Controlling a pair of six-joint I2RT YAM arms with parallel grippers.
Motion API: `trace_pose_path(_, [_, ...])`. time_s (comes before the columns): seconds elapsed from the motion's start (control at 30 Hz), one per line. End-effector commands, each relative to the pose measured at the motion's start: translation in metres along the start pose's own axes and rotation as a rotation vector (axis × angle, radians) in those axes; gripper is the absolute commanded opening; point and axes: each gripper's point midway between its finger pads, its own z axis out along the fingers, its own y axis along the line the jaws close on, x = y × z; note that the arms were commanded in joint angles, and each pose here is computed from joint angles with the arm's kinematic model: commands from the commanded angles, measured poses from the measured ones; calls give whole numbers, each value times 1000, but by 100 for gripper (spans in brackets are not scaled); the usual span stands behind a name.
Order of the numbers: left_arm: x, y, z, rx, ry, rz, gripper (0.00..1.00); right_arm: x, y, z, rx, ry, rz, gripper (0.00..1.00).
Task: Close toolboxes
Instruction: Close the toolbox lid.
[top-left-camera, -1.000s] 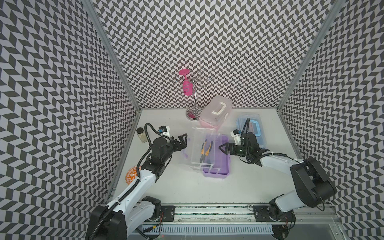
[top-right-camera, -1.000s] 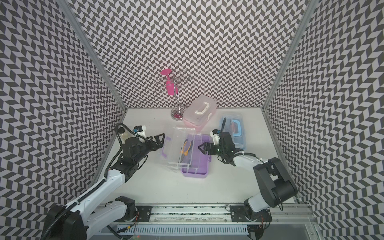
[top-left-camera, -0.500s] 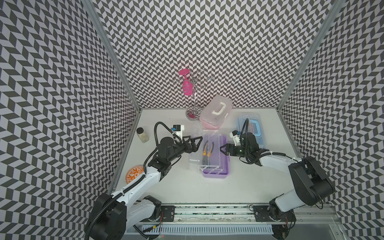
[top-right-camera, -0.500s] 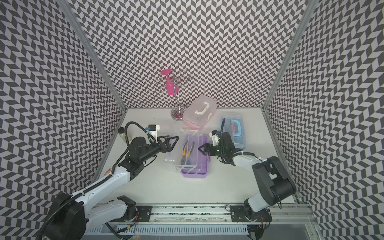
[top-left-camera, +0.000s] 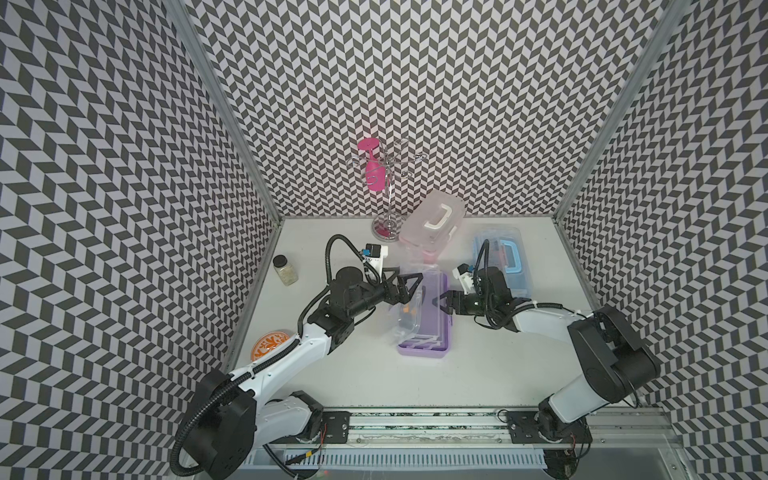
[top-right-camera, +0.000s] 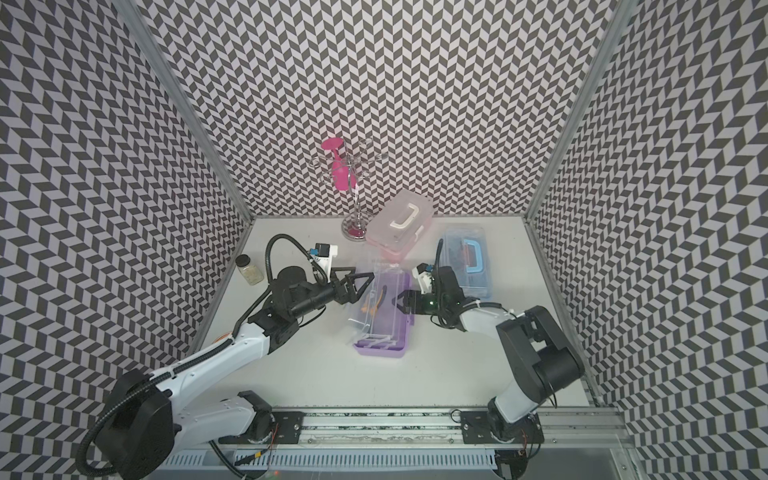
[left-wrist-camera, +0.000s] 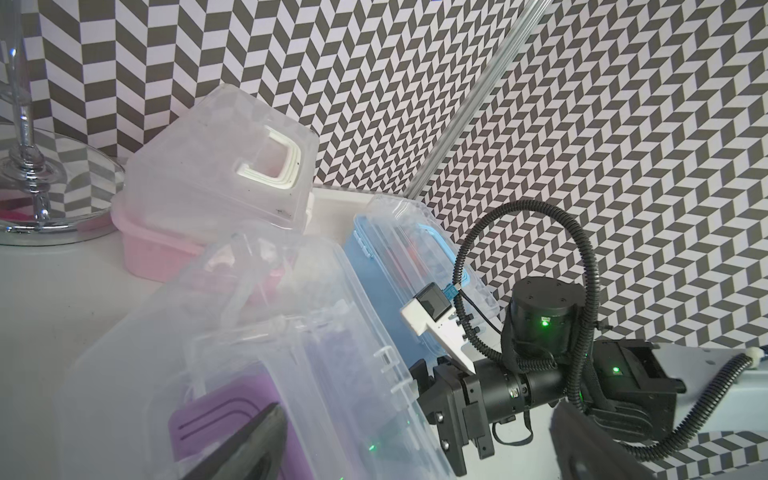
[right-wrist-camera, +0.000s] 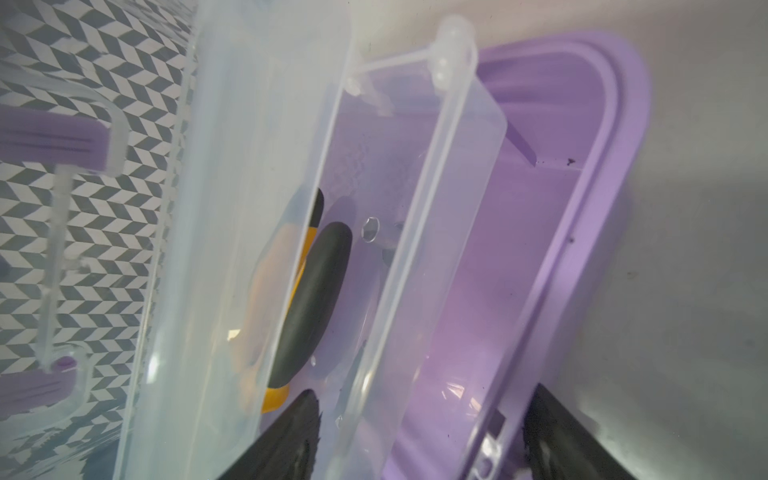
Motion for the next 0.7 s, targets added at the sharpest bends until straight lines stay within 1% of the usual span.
trace_pose_path(0.0, [7, 5, 12, -28, 57, 7, 99, -12, 30, 9, -97, -21, -64, 76])
trace_pose_path(0.1, [17, 9, 19, -33, 84, 5, 99, -12, 31, 13, -96, -18, -62, 77])
trace_pose_path(0.2, [18, 12, 22, -55, 90, 16, 99, -17, 26, 9, -52, -37, -73, 78])
trace_pose_path(0.27, [17, 16, 22, -85, 93, 29, 99, -22, 22, 4, -2, -59, -87, 79])
trace_pose_path(0.4, [12, 24, 15, -149, 76, 54, 99, -37, 7, -17, 166, -137, -109, 80])
trace_pose_path(0.5, [10, 28, 11, -178, 67, 66, 99, -42, 3, -30, 233, -171, -126, 81])
trace_pose_path(0.67, [8, 30, 8, -200, 63, 77, 99, -39, -1, -37, 259, -178, -134, 81])
